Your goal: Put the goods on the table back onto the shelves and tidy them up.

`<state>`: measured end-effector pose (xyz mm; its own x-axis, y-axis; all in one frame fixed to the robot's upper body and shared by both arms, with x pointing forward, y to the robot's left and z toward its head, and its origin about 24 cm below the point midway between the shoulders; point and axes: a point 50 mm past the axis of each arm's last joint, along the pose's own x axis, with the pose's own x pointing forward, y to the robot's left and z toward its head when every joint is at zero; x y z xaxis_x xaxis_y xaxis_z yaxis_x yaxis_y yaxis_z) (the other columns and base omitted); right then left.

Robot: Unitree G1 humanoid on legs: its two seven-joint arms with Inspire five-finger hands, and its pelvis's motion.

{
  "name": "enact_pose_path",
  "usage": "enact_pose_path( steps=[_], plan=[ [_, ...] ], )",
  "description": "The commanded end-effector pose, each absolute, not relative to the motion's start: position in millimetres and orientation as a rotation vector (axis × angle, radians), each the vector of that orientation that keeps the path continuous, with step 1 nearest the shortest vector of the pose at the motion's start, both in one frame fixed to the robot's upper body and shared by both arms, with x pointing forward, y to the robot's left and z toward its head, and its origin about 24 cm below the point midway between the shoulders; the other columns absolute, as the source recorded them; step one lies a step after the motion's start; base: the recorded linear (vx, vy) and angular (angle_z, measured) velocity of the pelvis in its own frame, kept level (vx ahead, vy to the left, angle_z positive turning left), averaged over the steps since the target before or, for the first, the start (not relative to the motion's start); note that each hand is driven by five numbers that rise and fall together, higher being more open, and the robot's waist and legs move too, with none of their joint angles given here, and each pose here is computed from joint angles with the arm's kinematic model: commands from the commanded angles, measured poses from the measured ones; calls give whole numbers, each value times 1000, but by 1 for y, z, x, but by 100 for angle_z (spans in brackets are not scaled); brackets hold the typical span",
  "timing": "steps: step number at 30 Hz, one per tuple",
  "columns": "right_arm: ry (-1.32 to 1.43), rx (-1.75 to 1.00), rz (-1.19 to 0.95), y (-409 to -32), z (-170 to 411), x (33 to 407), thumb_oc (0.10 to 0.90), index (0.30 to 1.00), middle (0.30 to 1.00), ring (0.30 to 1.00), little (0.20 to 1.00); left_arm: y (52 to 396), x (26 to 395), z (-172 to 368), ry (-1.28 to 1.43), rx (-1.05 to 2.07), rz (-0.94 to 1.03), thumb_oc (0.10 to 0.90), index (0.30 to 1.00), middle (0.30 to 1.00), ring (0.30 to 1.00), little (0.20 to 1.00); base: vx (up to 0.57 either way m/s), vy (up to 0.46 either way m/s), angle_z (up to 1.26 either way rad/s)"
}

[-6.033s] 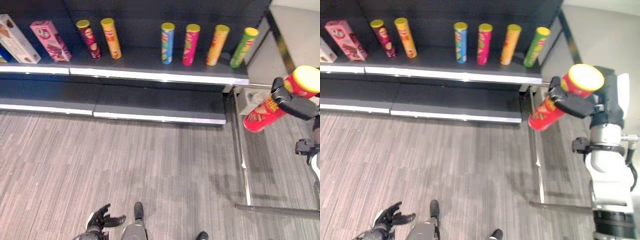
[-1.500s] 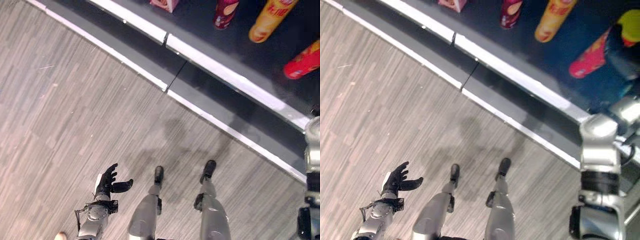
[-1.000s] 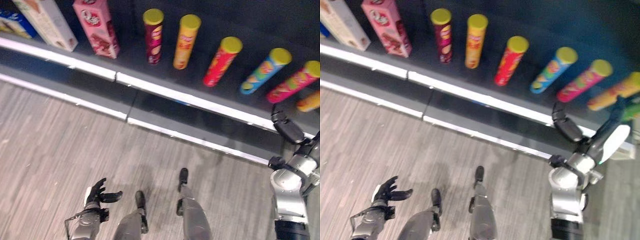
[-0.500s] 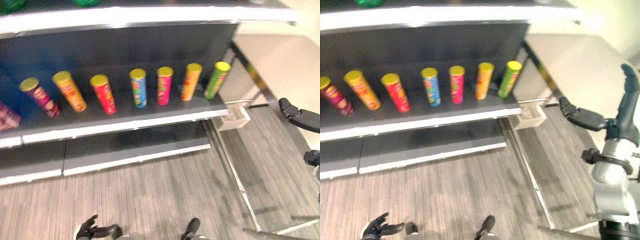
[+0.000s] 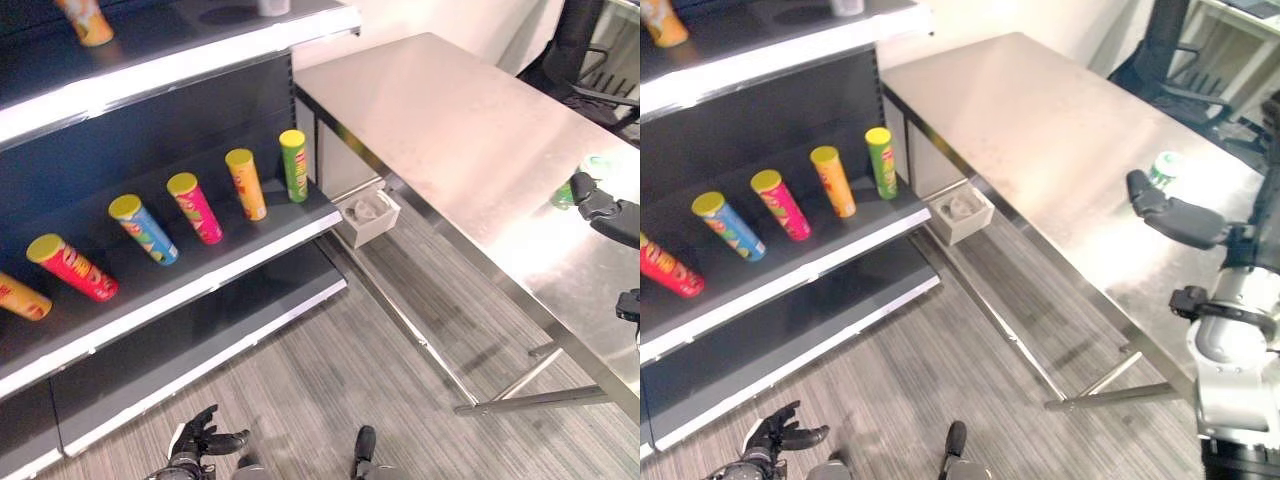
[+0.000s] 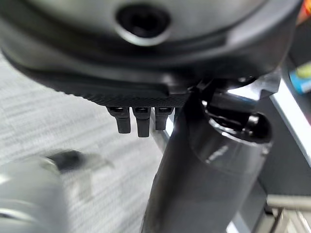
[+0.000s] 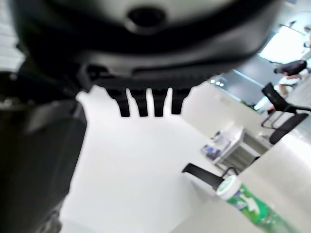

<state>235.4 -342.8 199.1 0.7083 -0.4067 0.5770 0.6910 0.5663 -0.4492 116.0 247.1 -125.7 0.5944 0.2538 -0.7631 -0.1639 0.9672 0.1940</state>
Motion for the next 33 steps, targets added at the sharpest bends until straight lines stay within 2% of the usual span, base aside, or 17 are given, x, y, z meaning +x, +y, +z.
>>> enact_pose_path(
  steps=[1,10,16,25,33],
  plan=[
    [-787,-707,-684,-332,273,237,800,900,900,900,900,268,136,-105,772,198,256,800,900,900,900,900,138,77,-100],
    [-714,-763,-690,-332,262,247,800,900,900,900,900,268,136,-114,825,222,261,800,900,900,900,900,170,173,-57],
    [-673,-755,-725,-337,250,241,800,900,900,900,900,275,142,-109,815,236,269,800,900,900,900,900,122,134,-41],
    [-528,-807,-828,-365,230,220,800,900,900,900,900,281,139,-108,816,246,286,800,900,900,900,900,259,-240,33],
    [-492,-757,-794,-374,221,210,800,900,900,900,900,262,144,-109,801,217,201,800,900,900,900,900,145,-361,36]
  ],
)
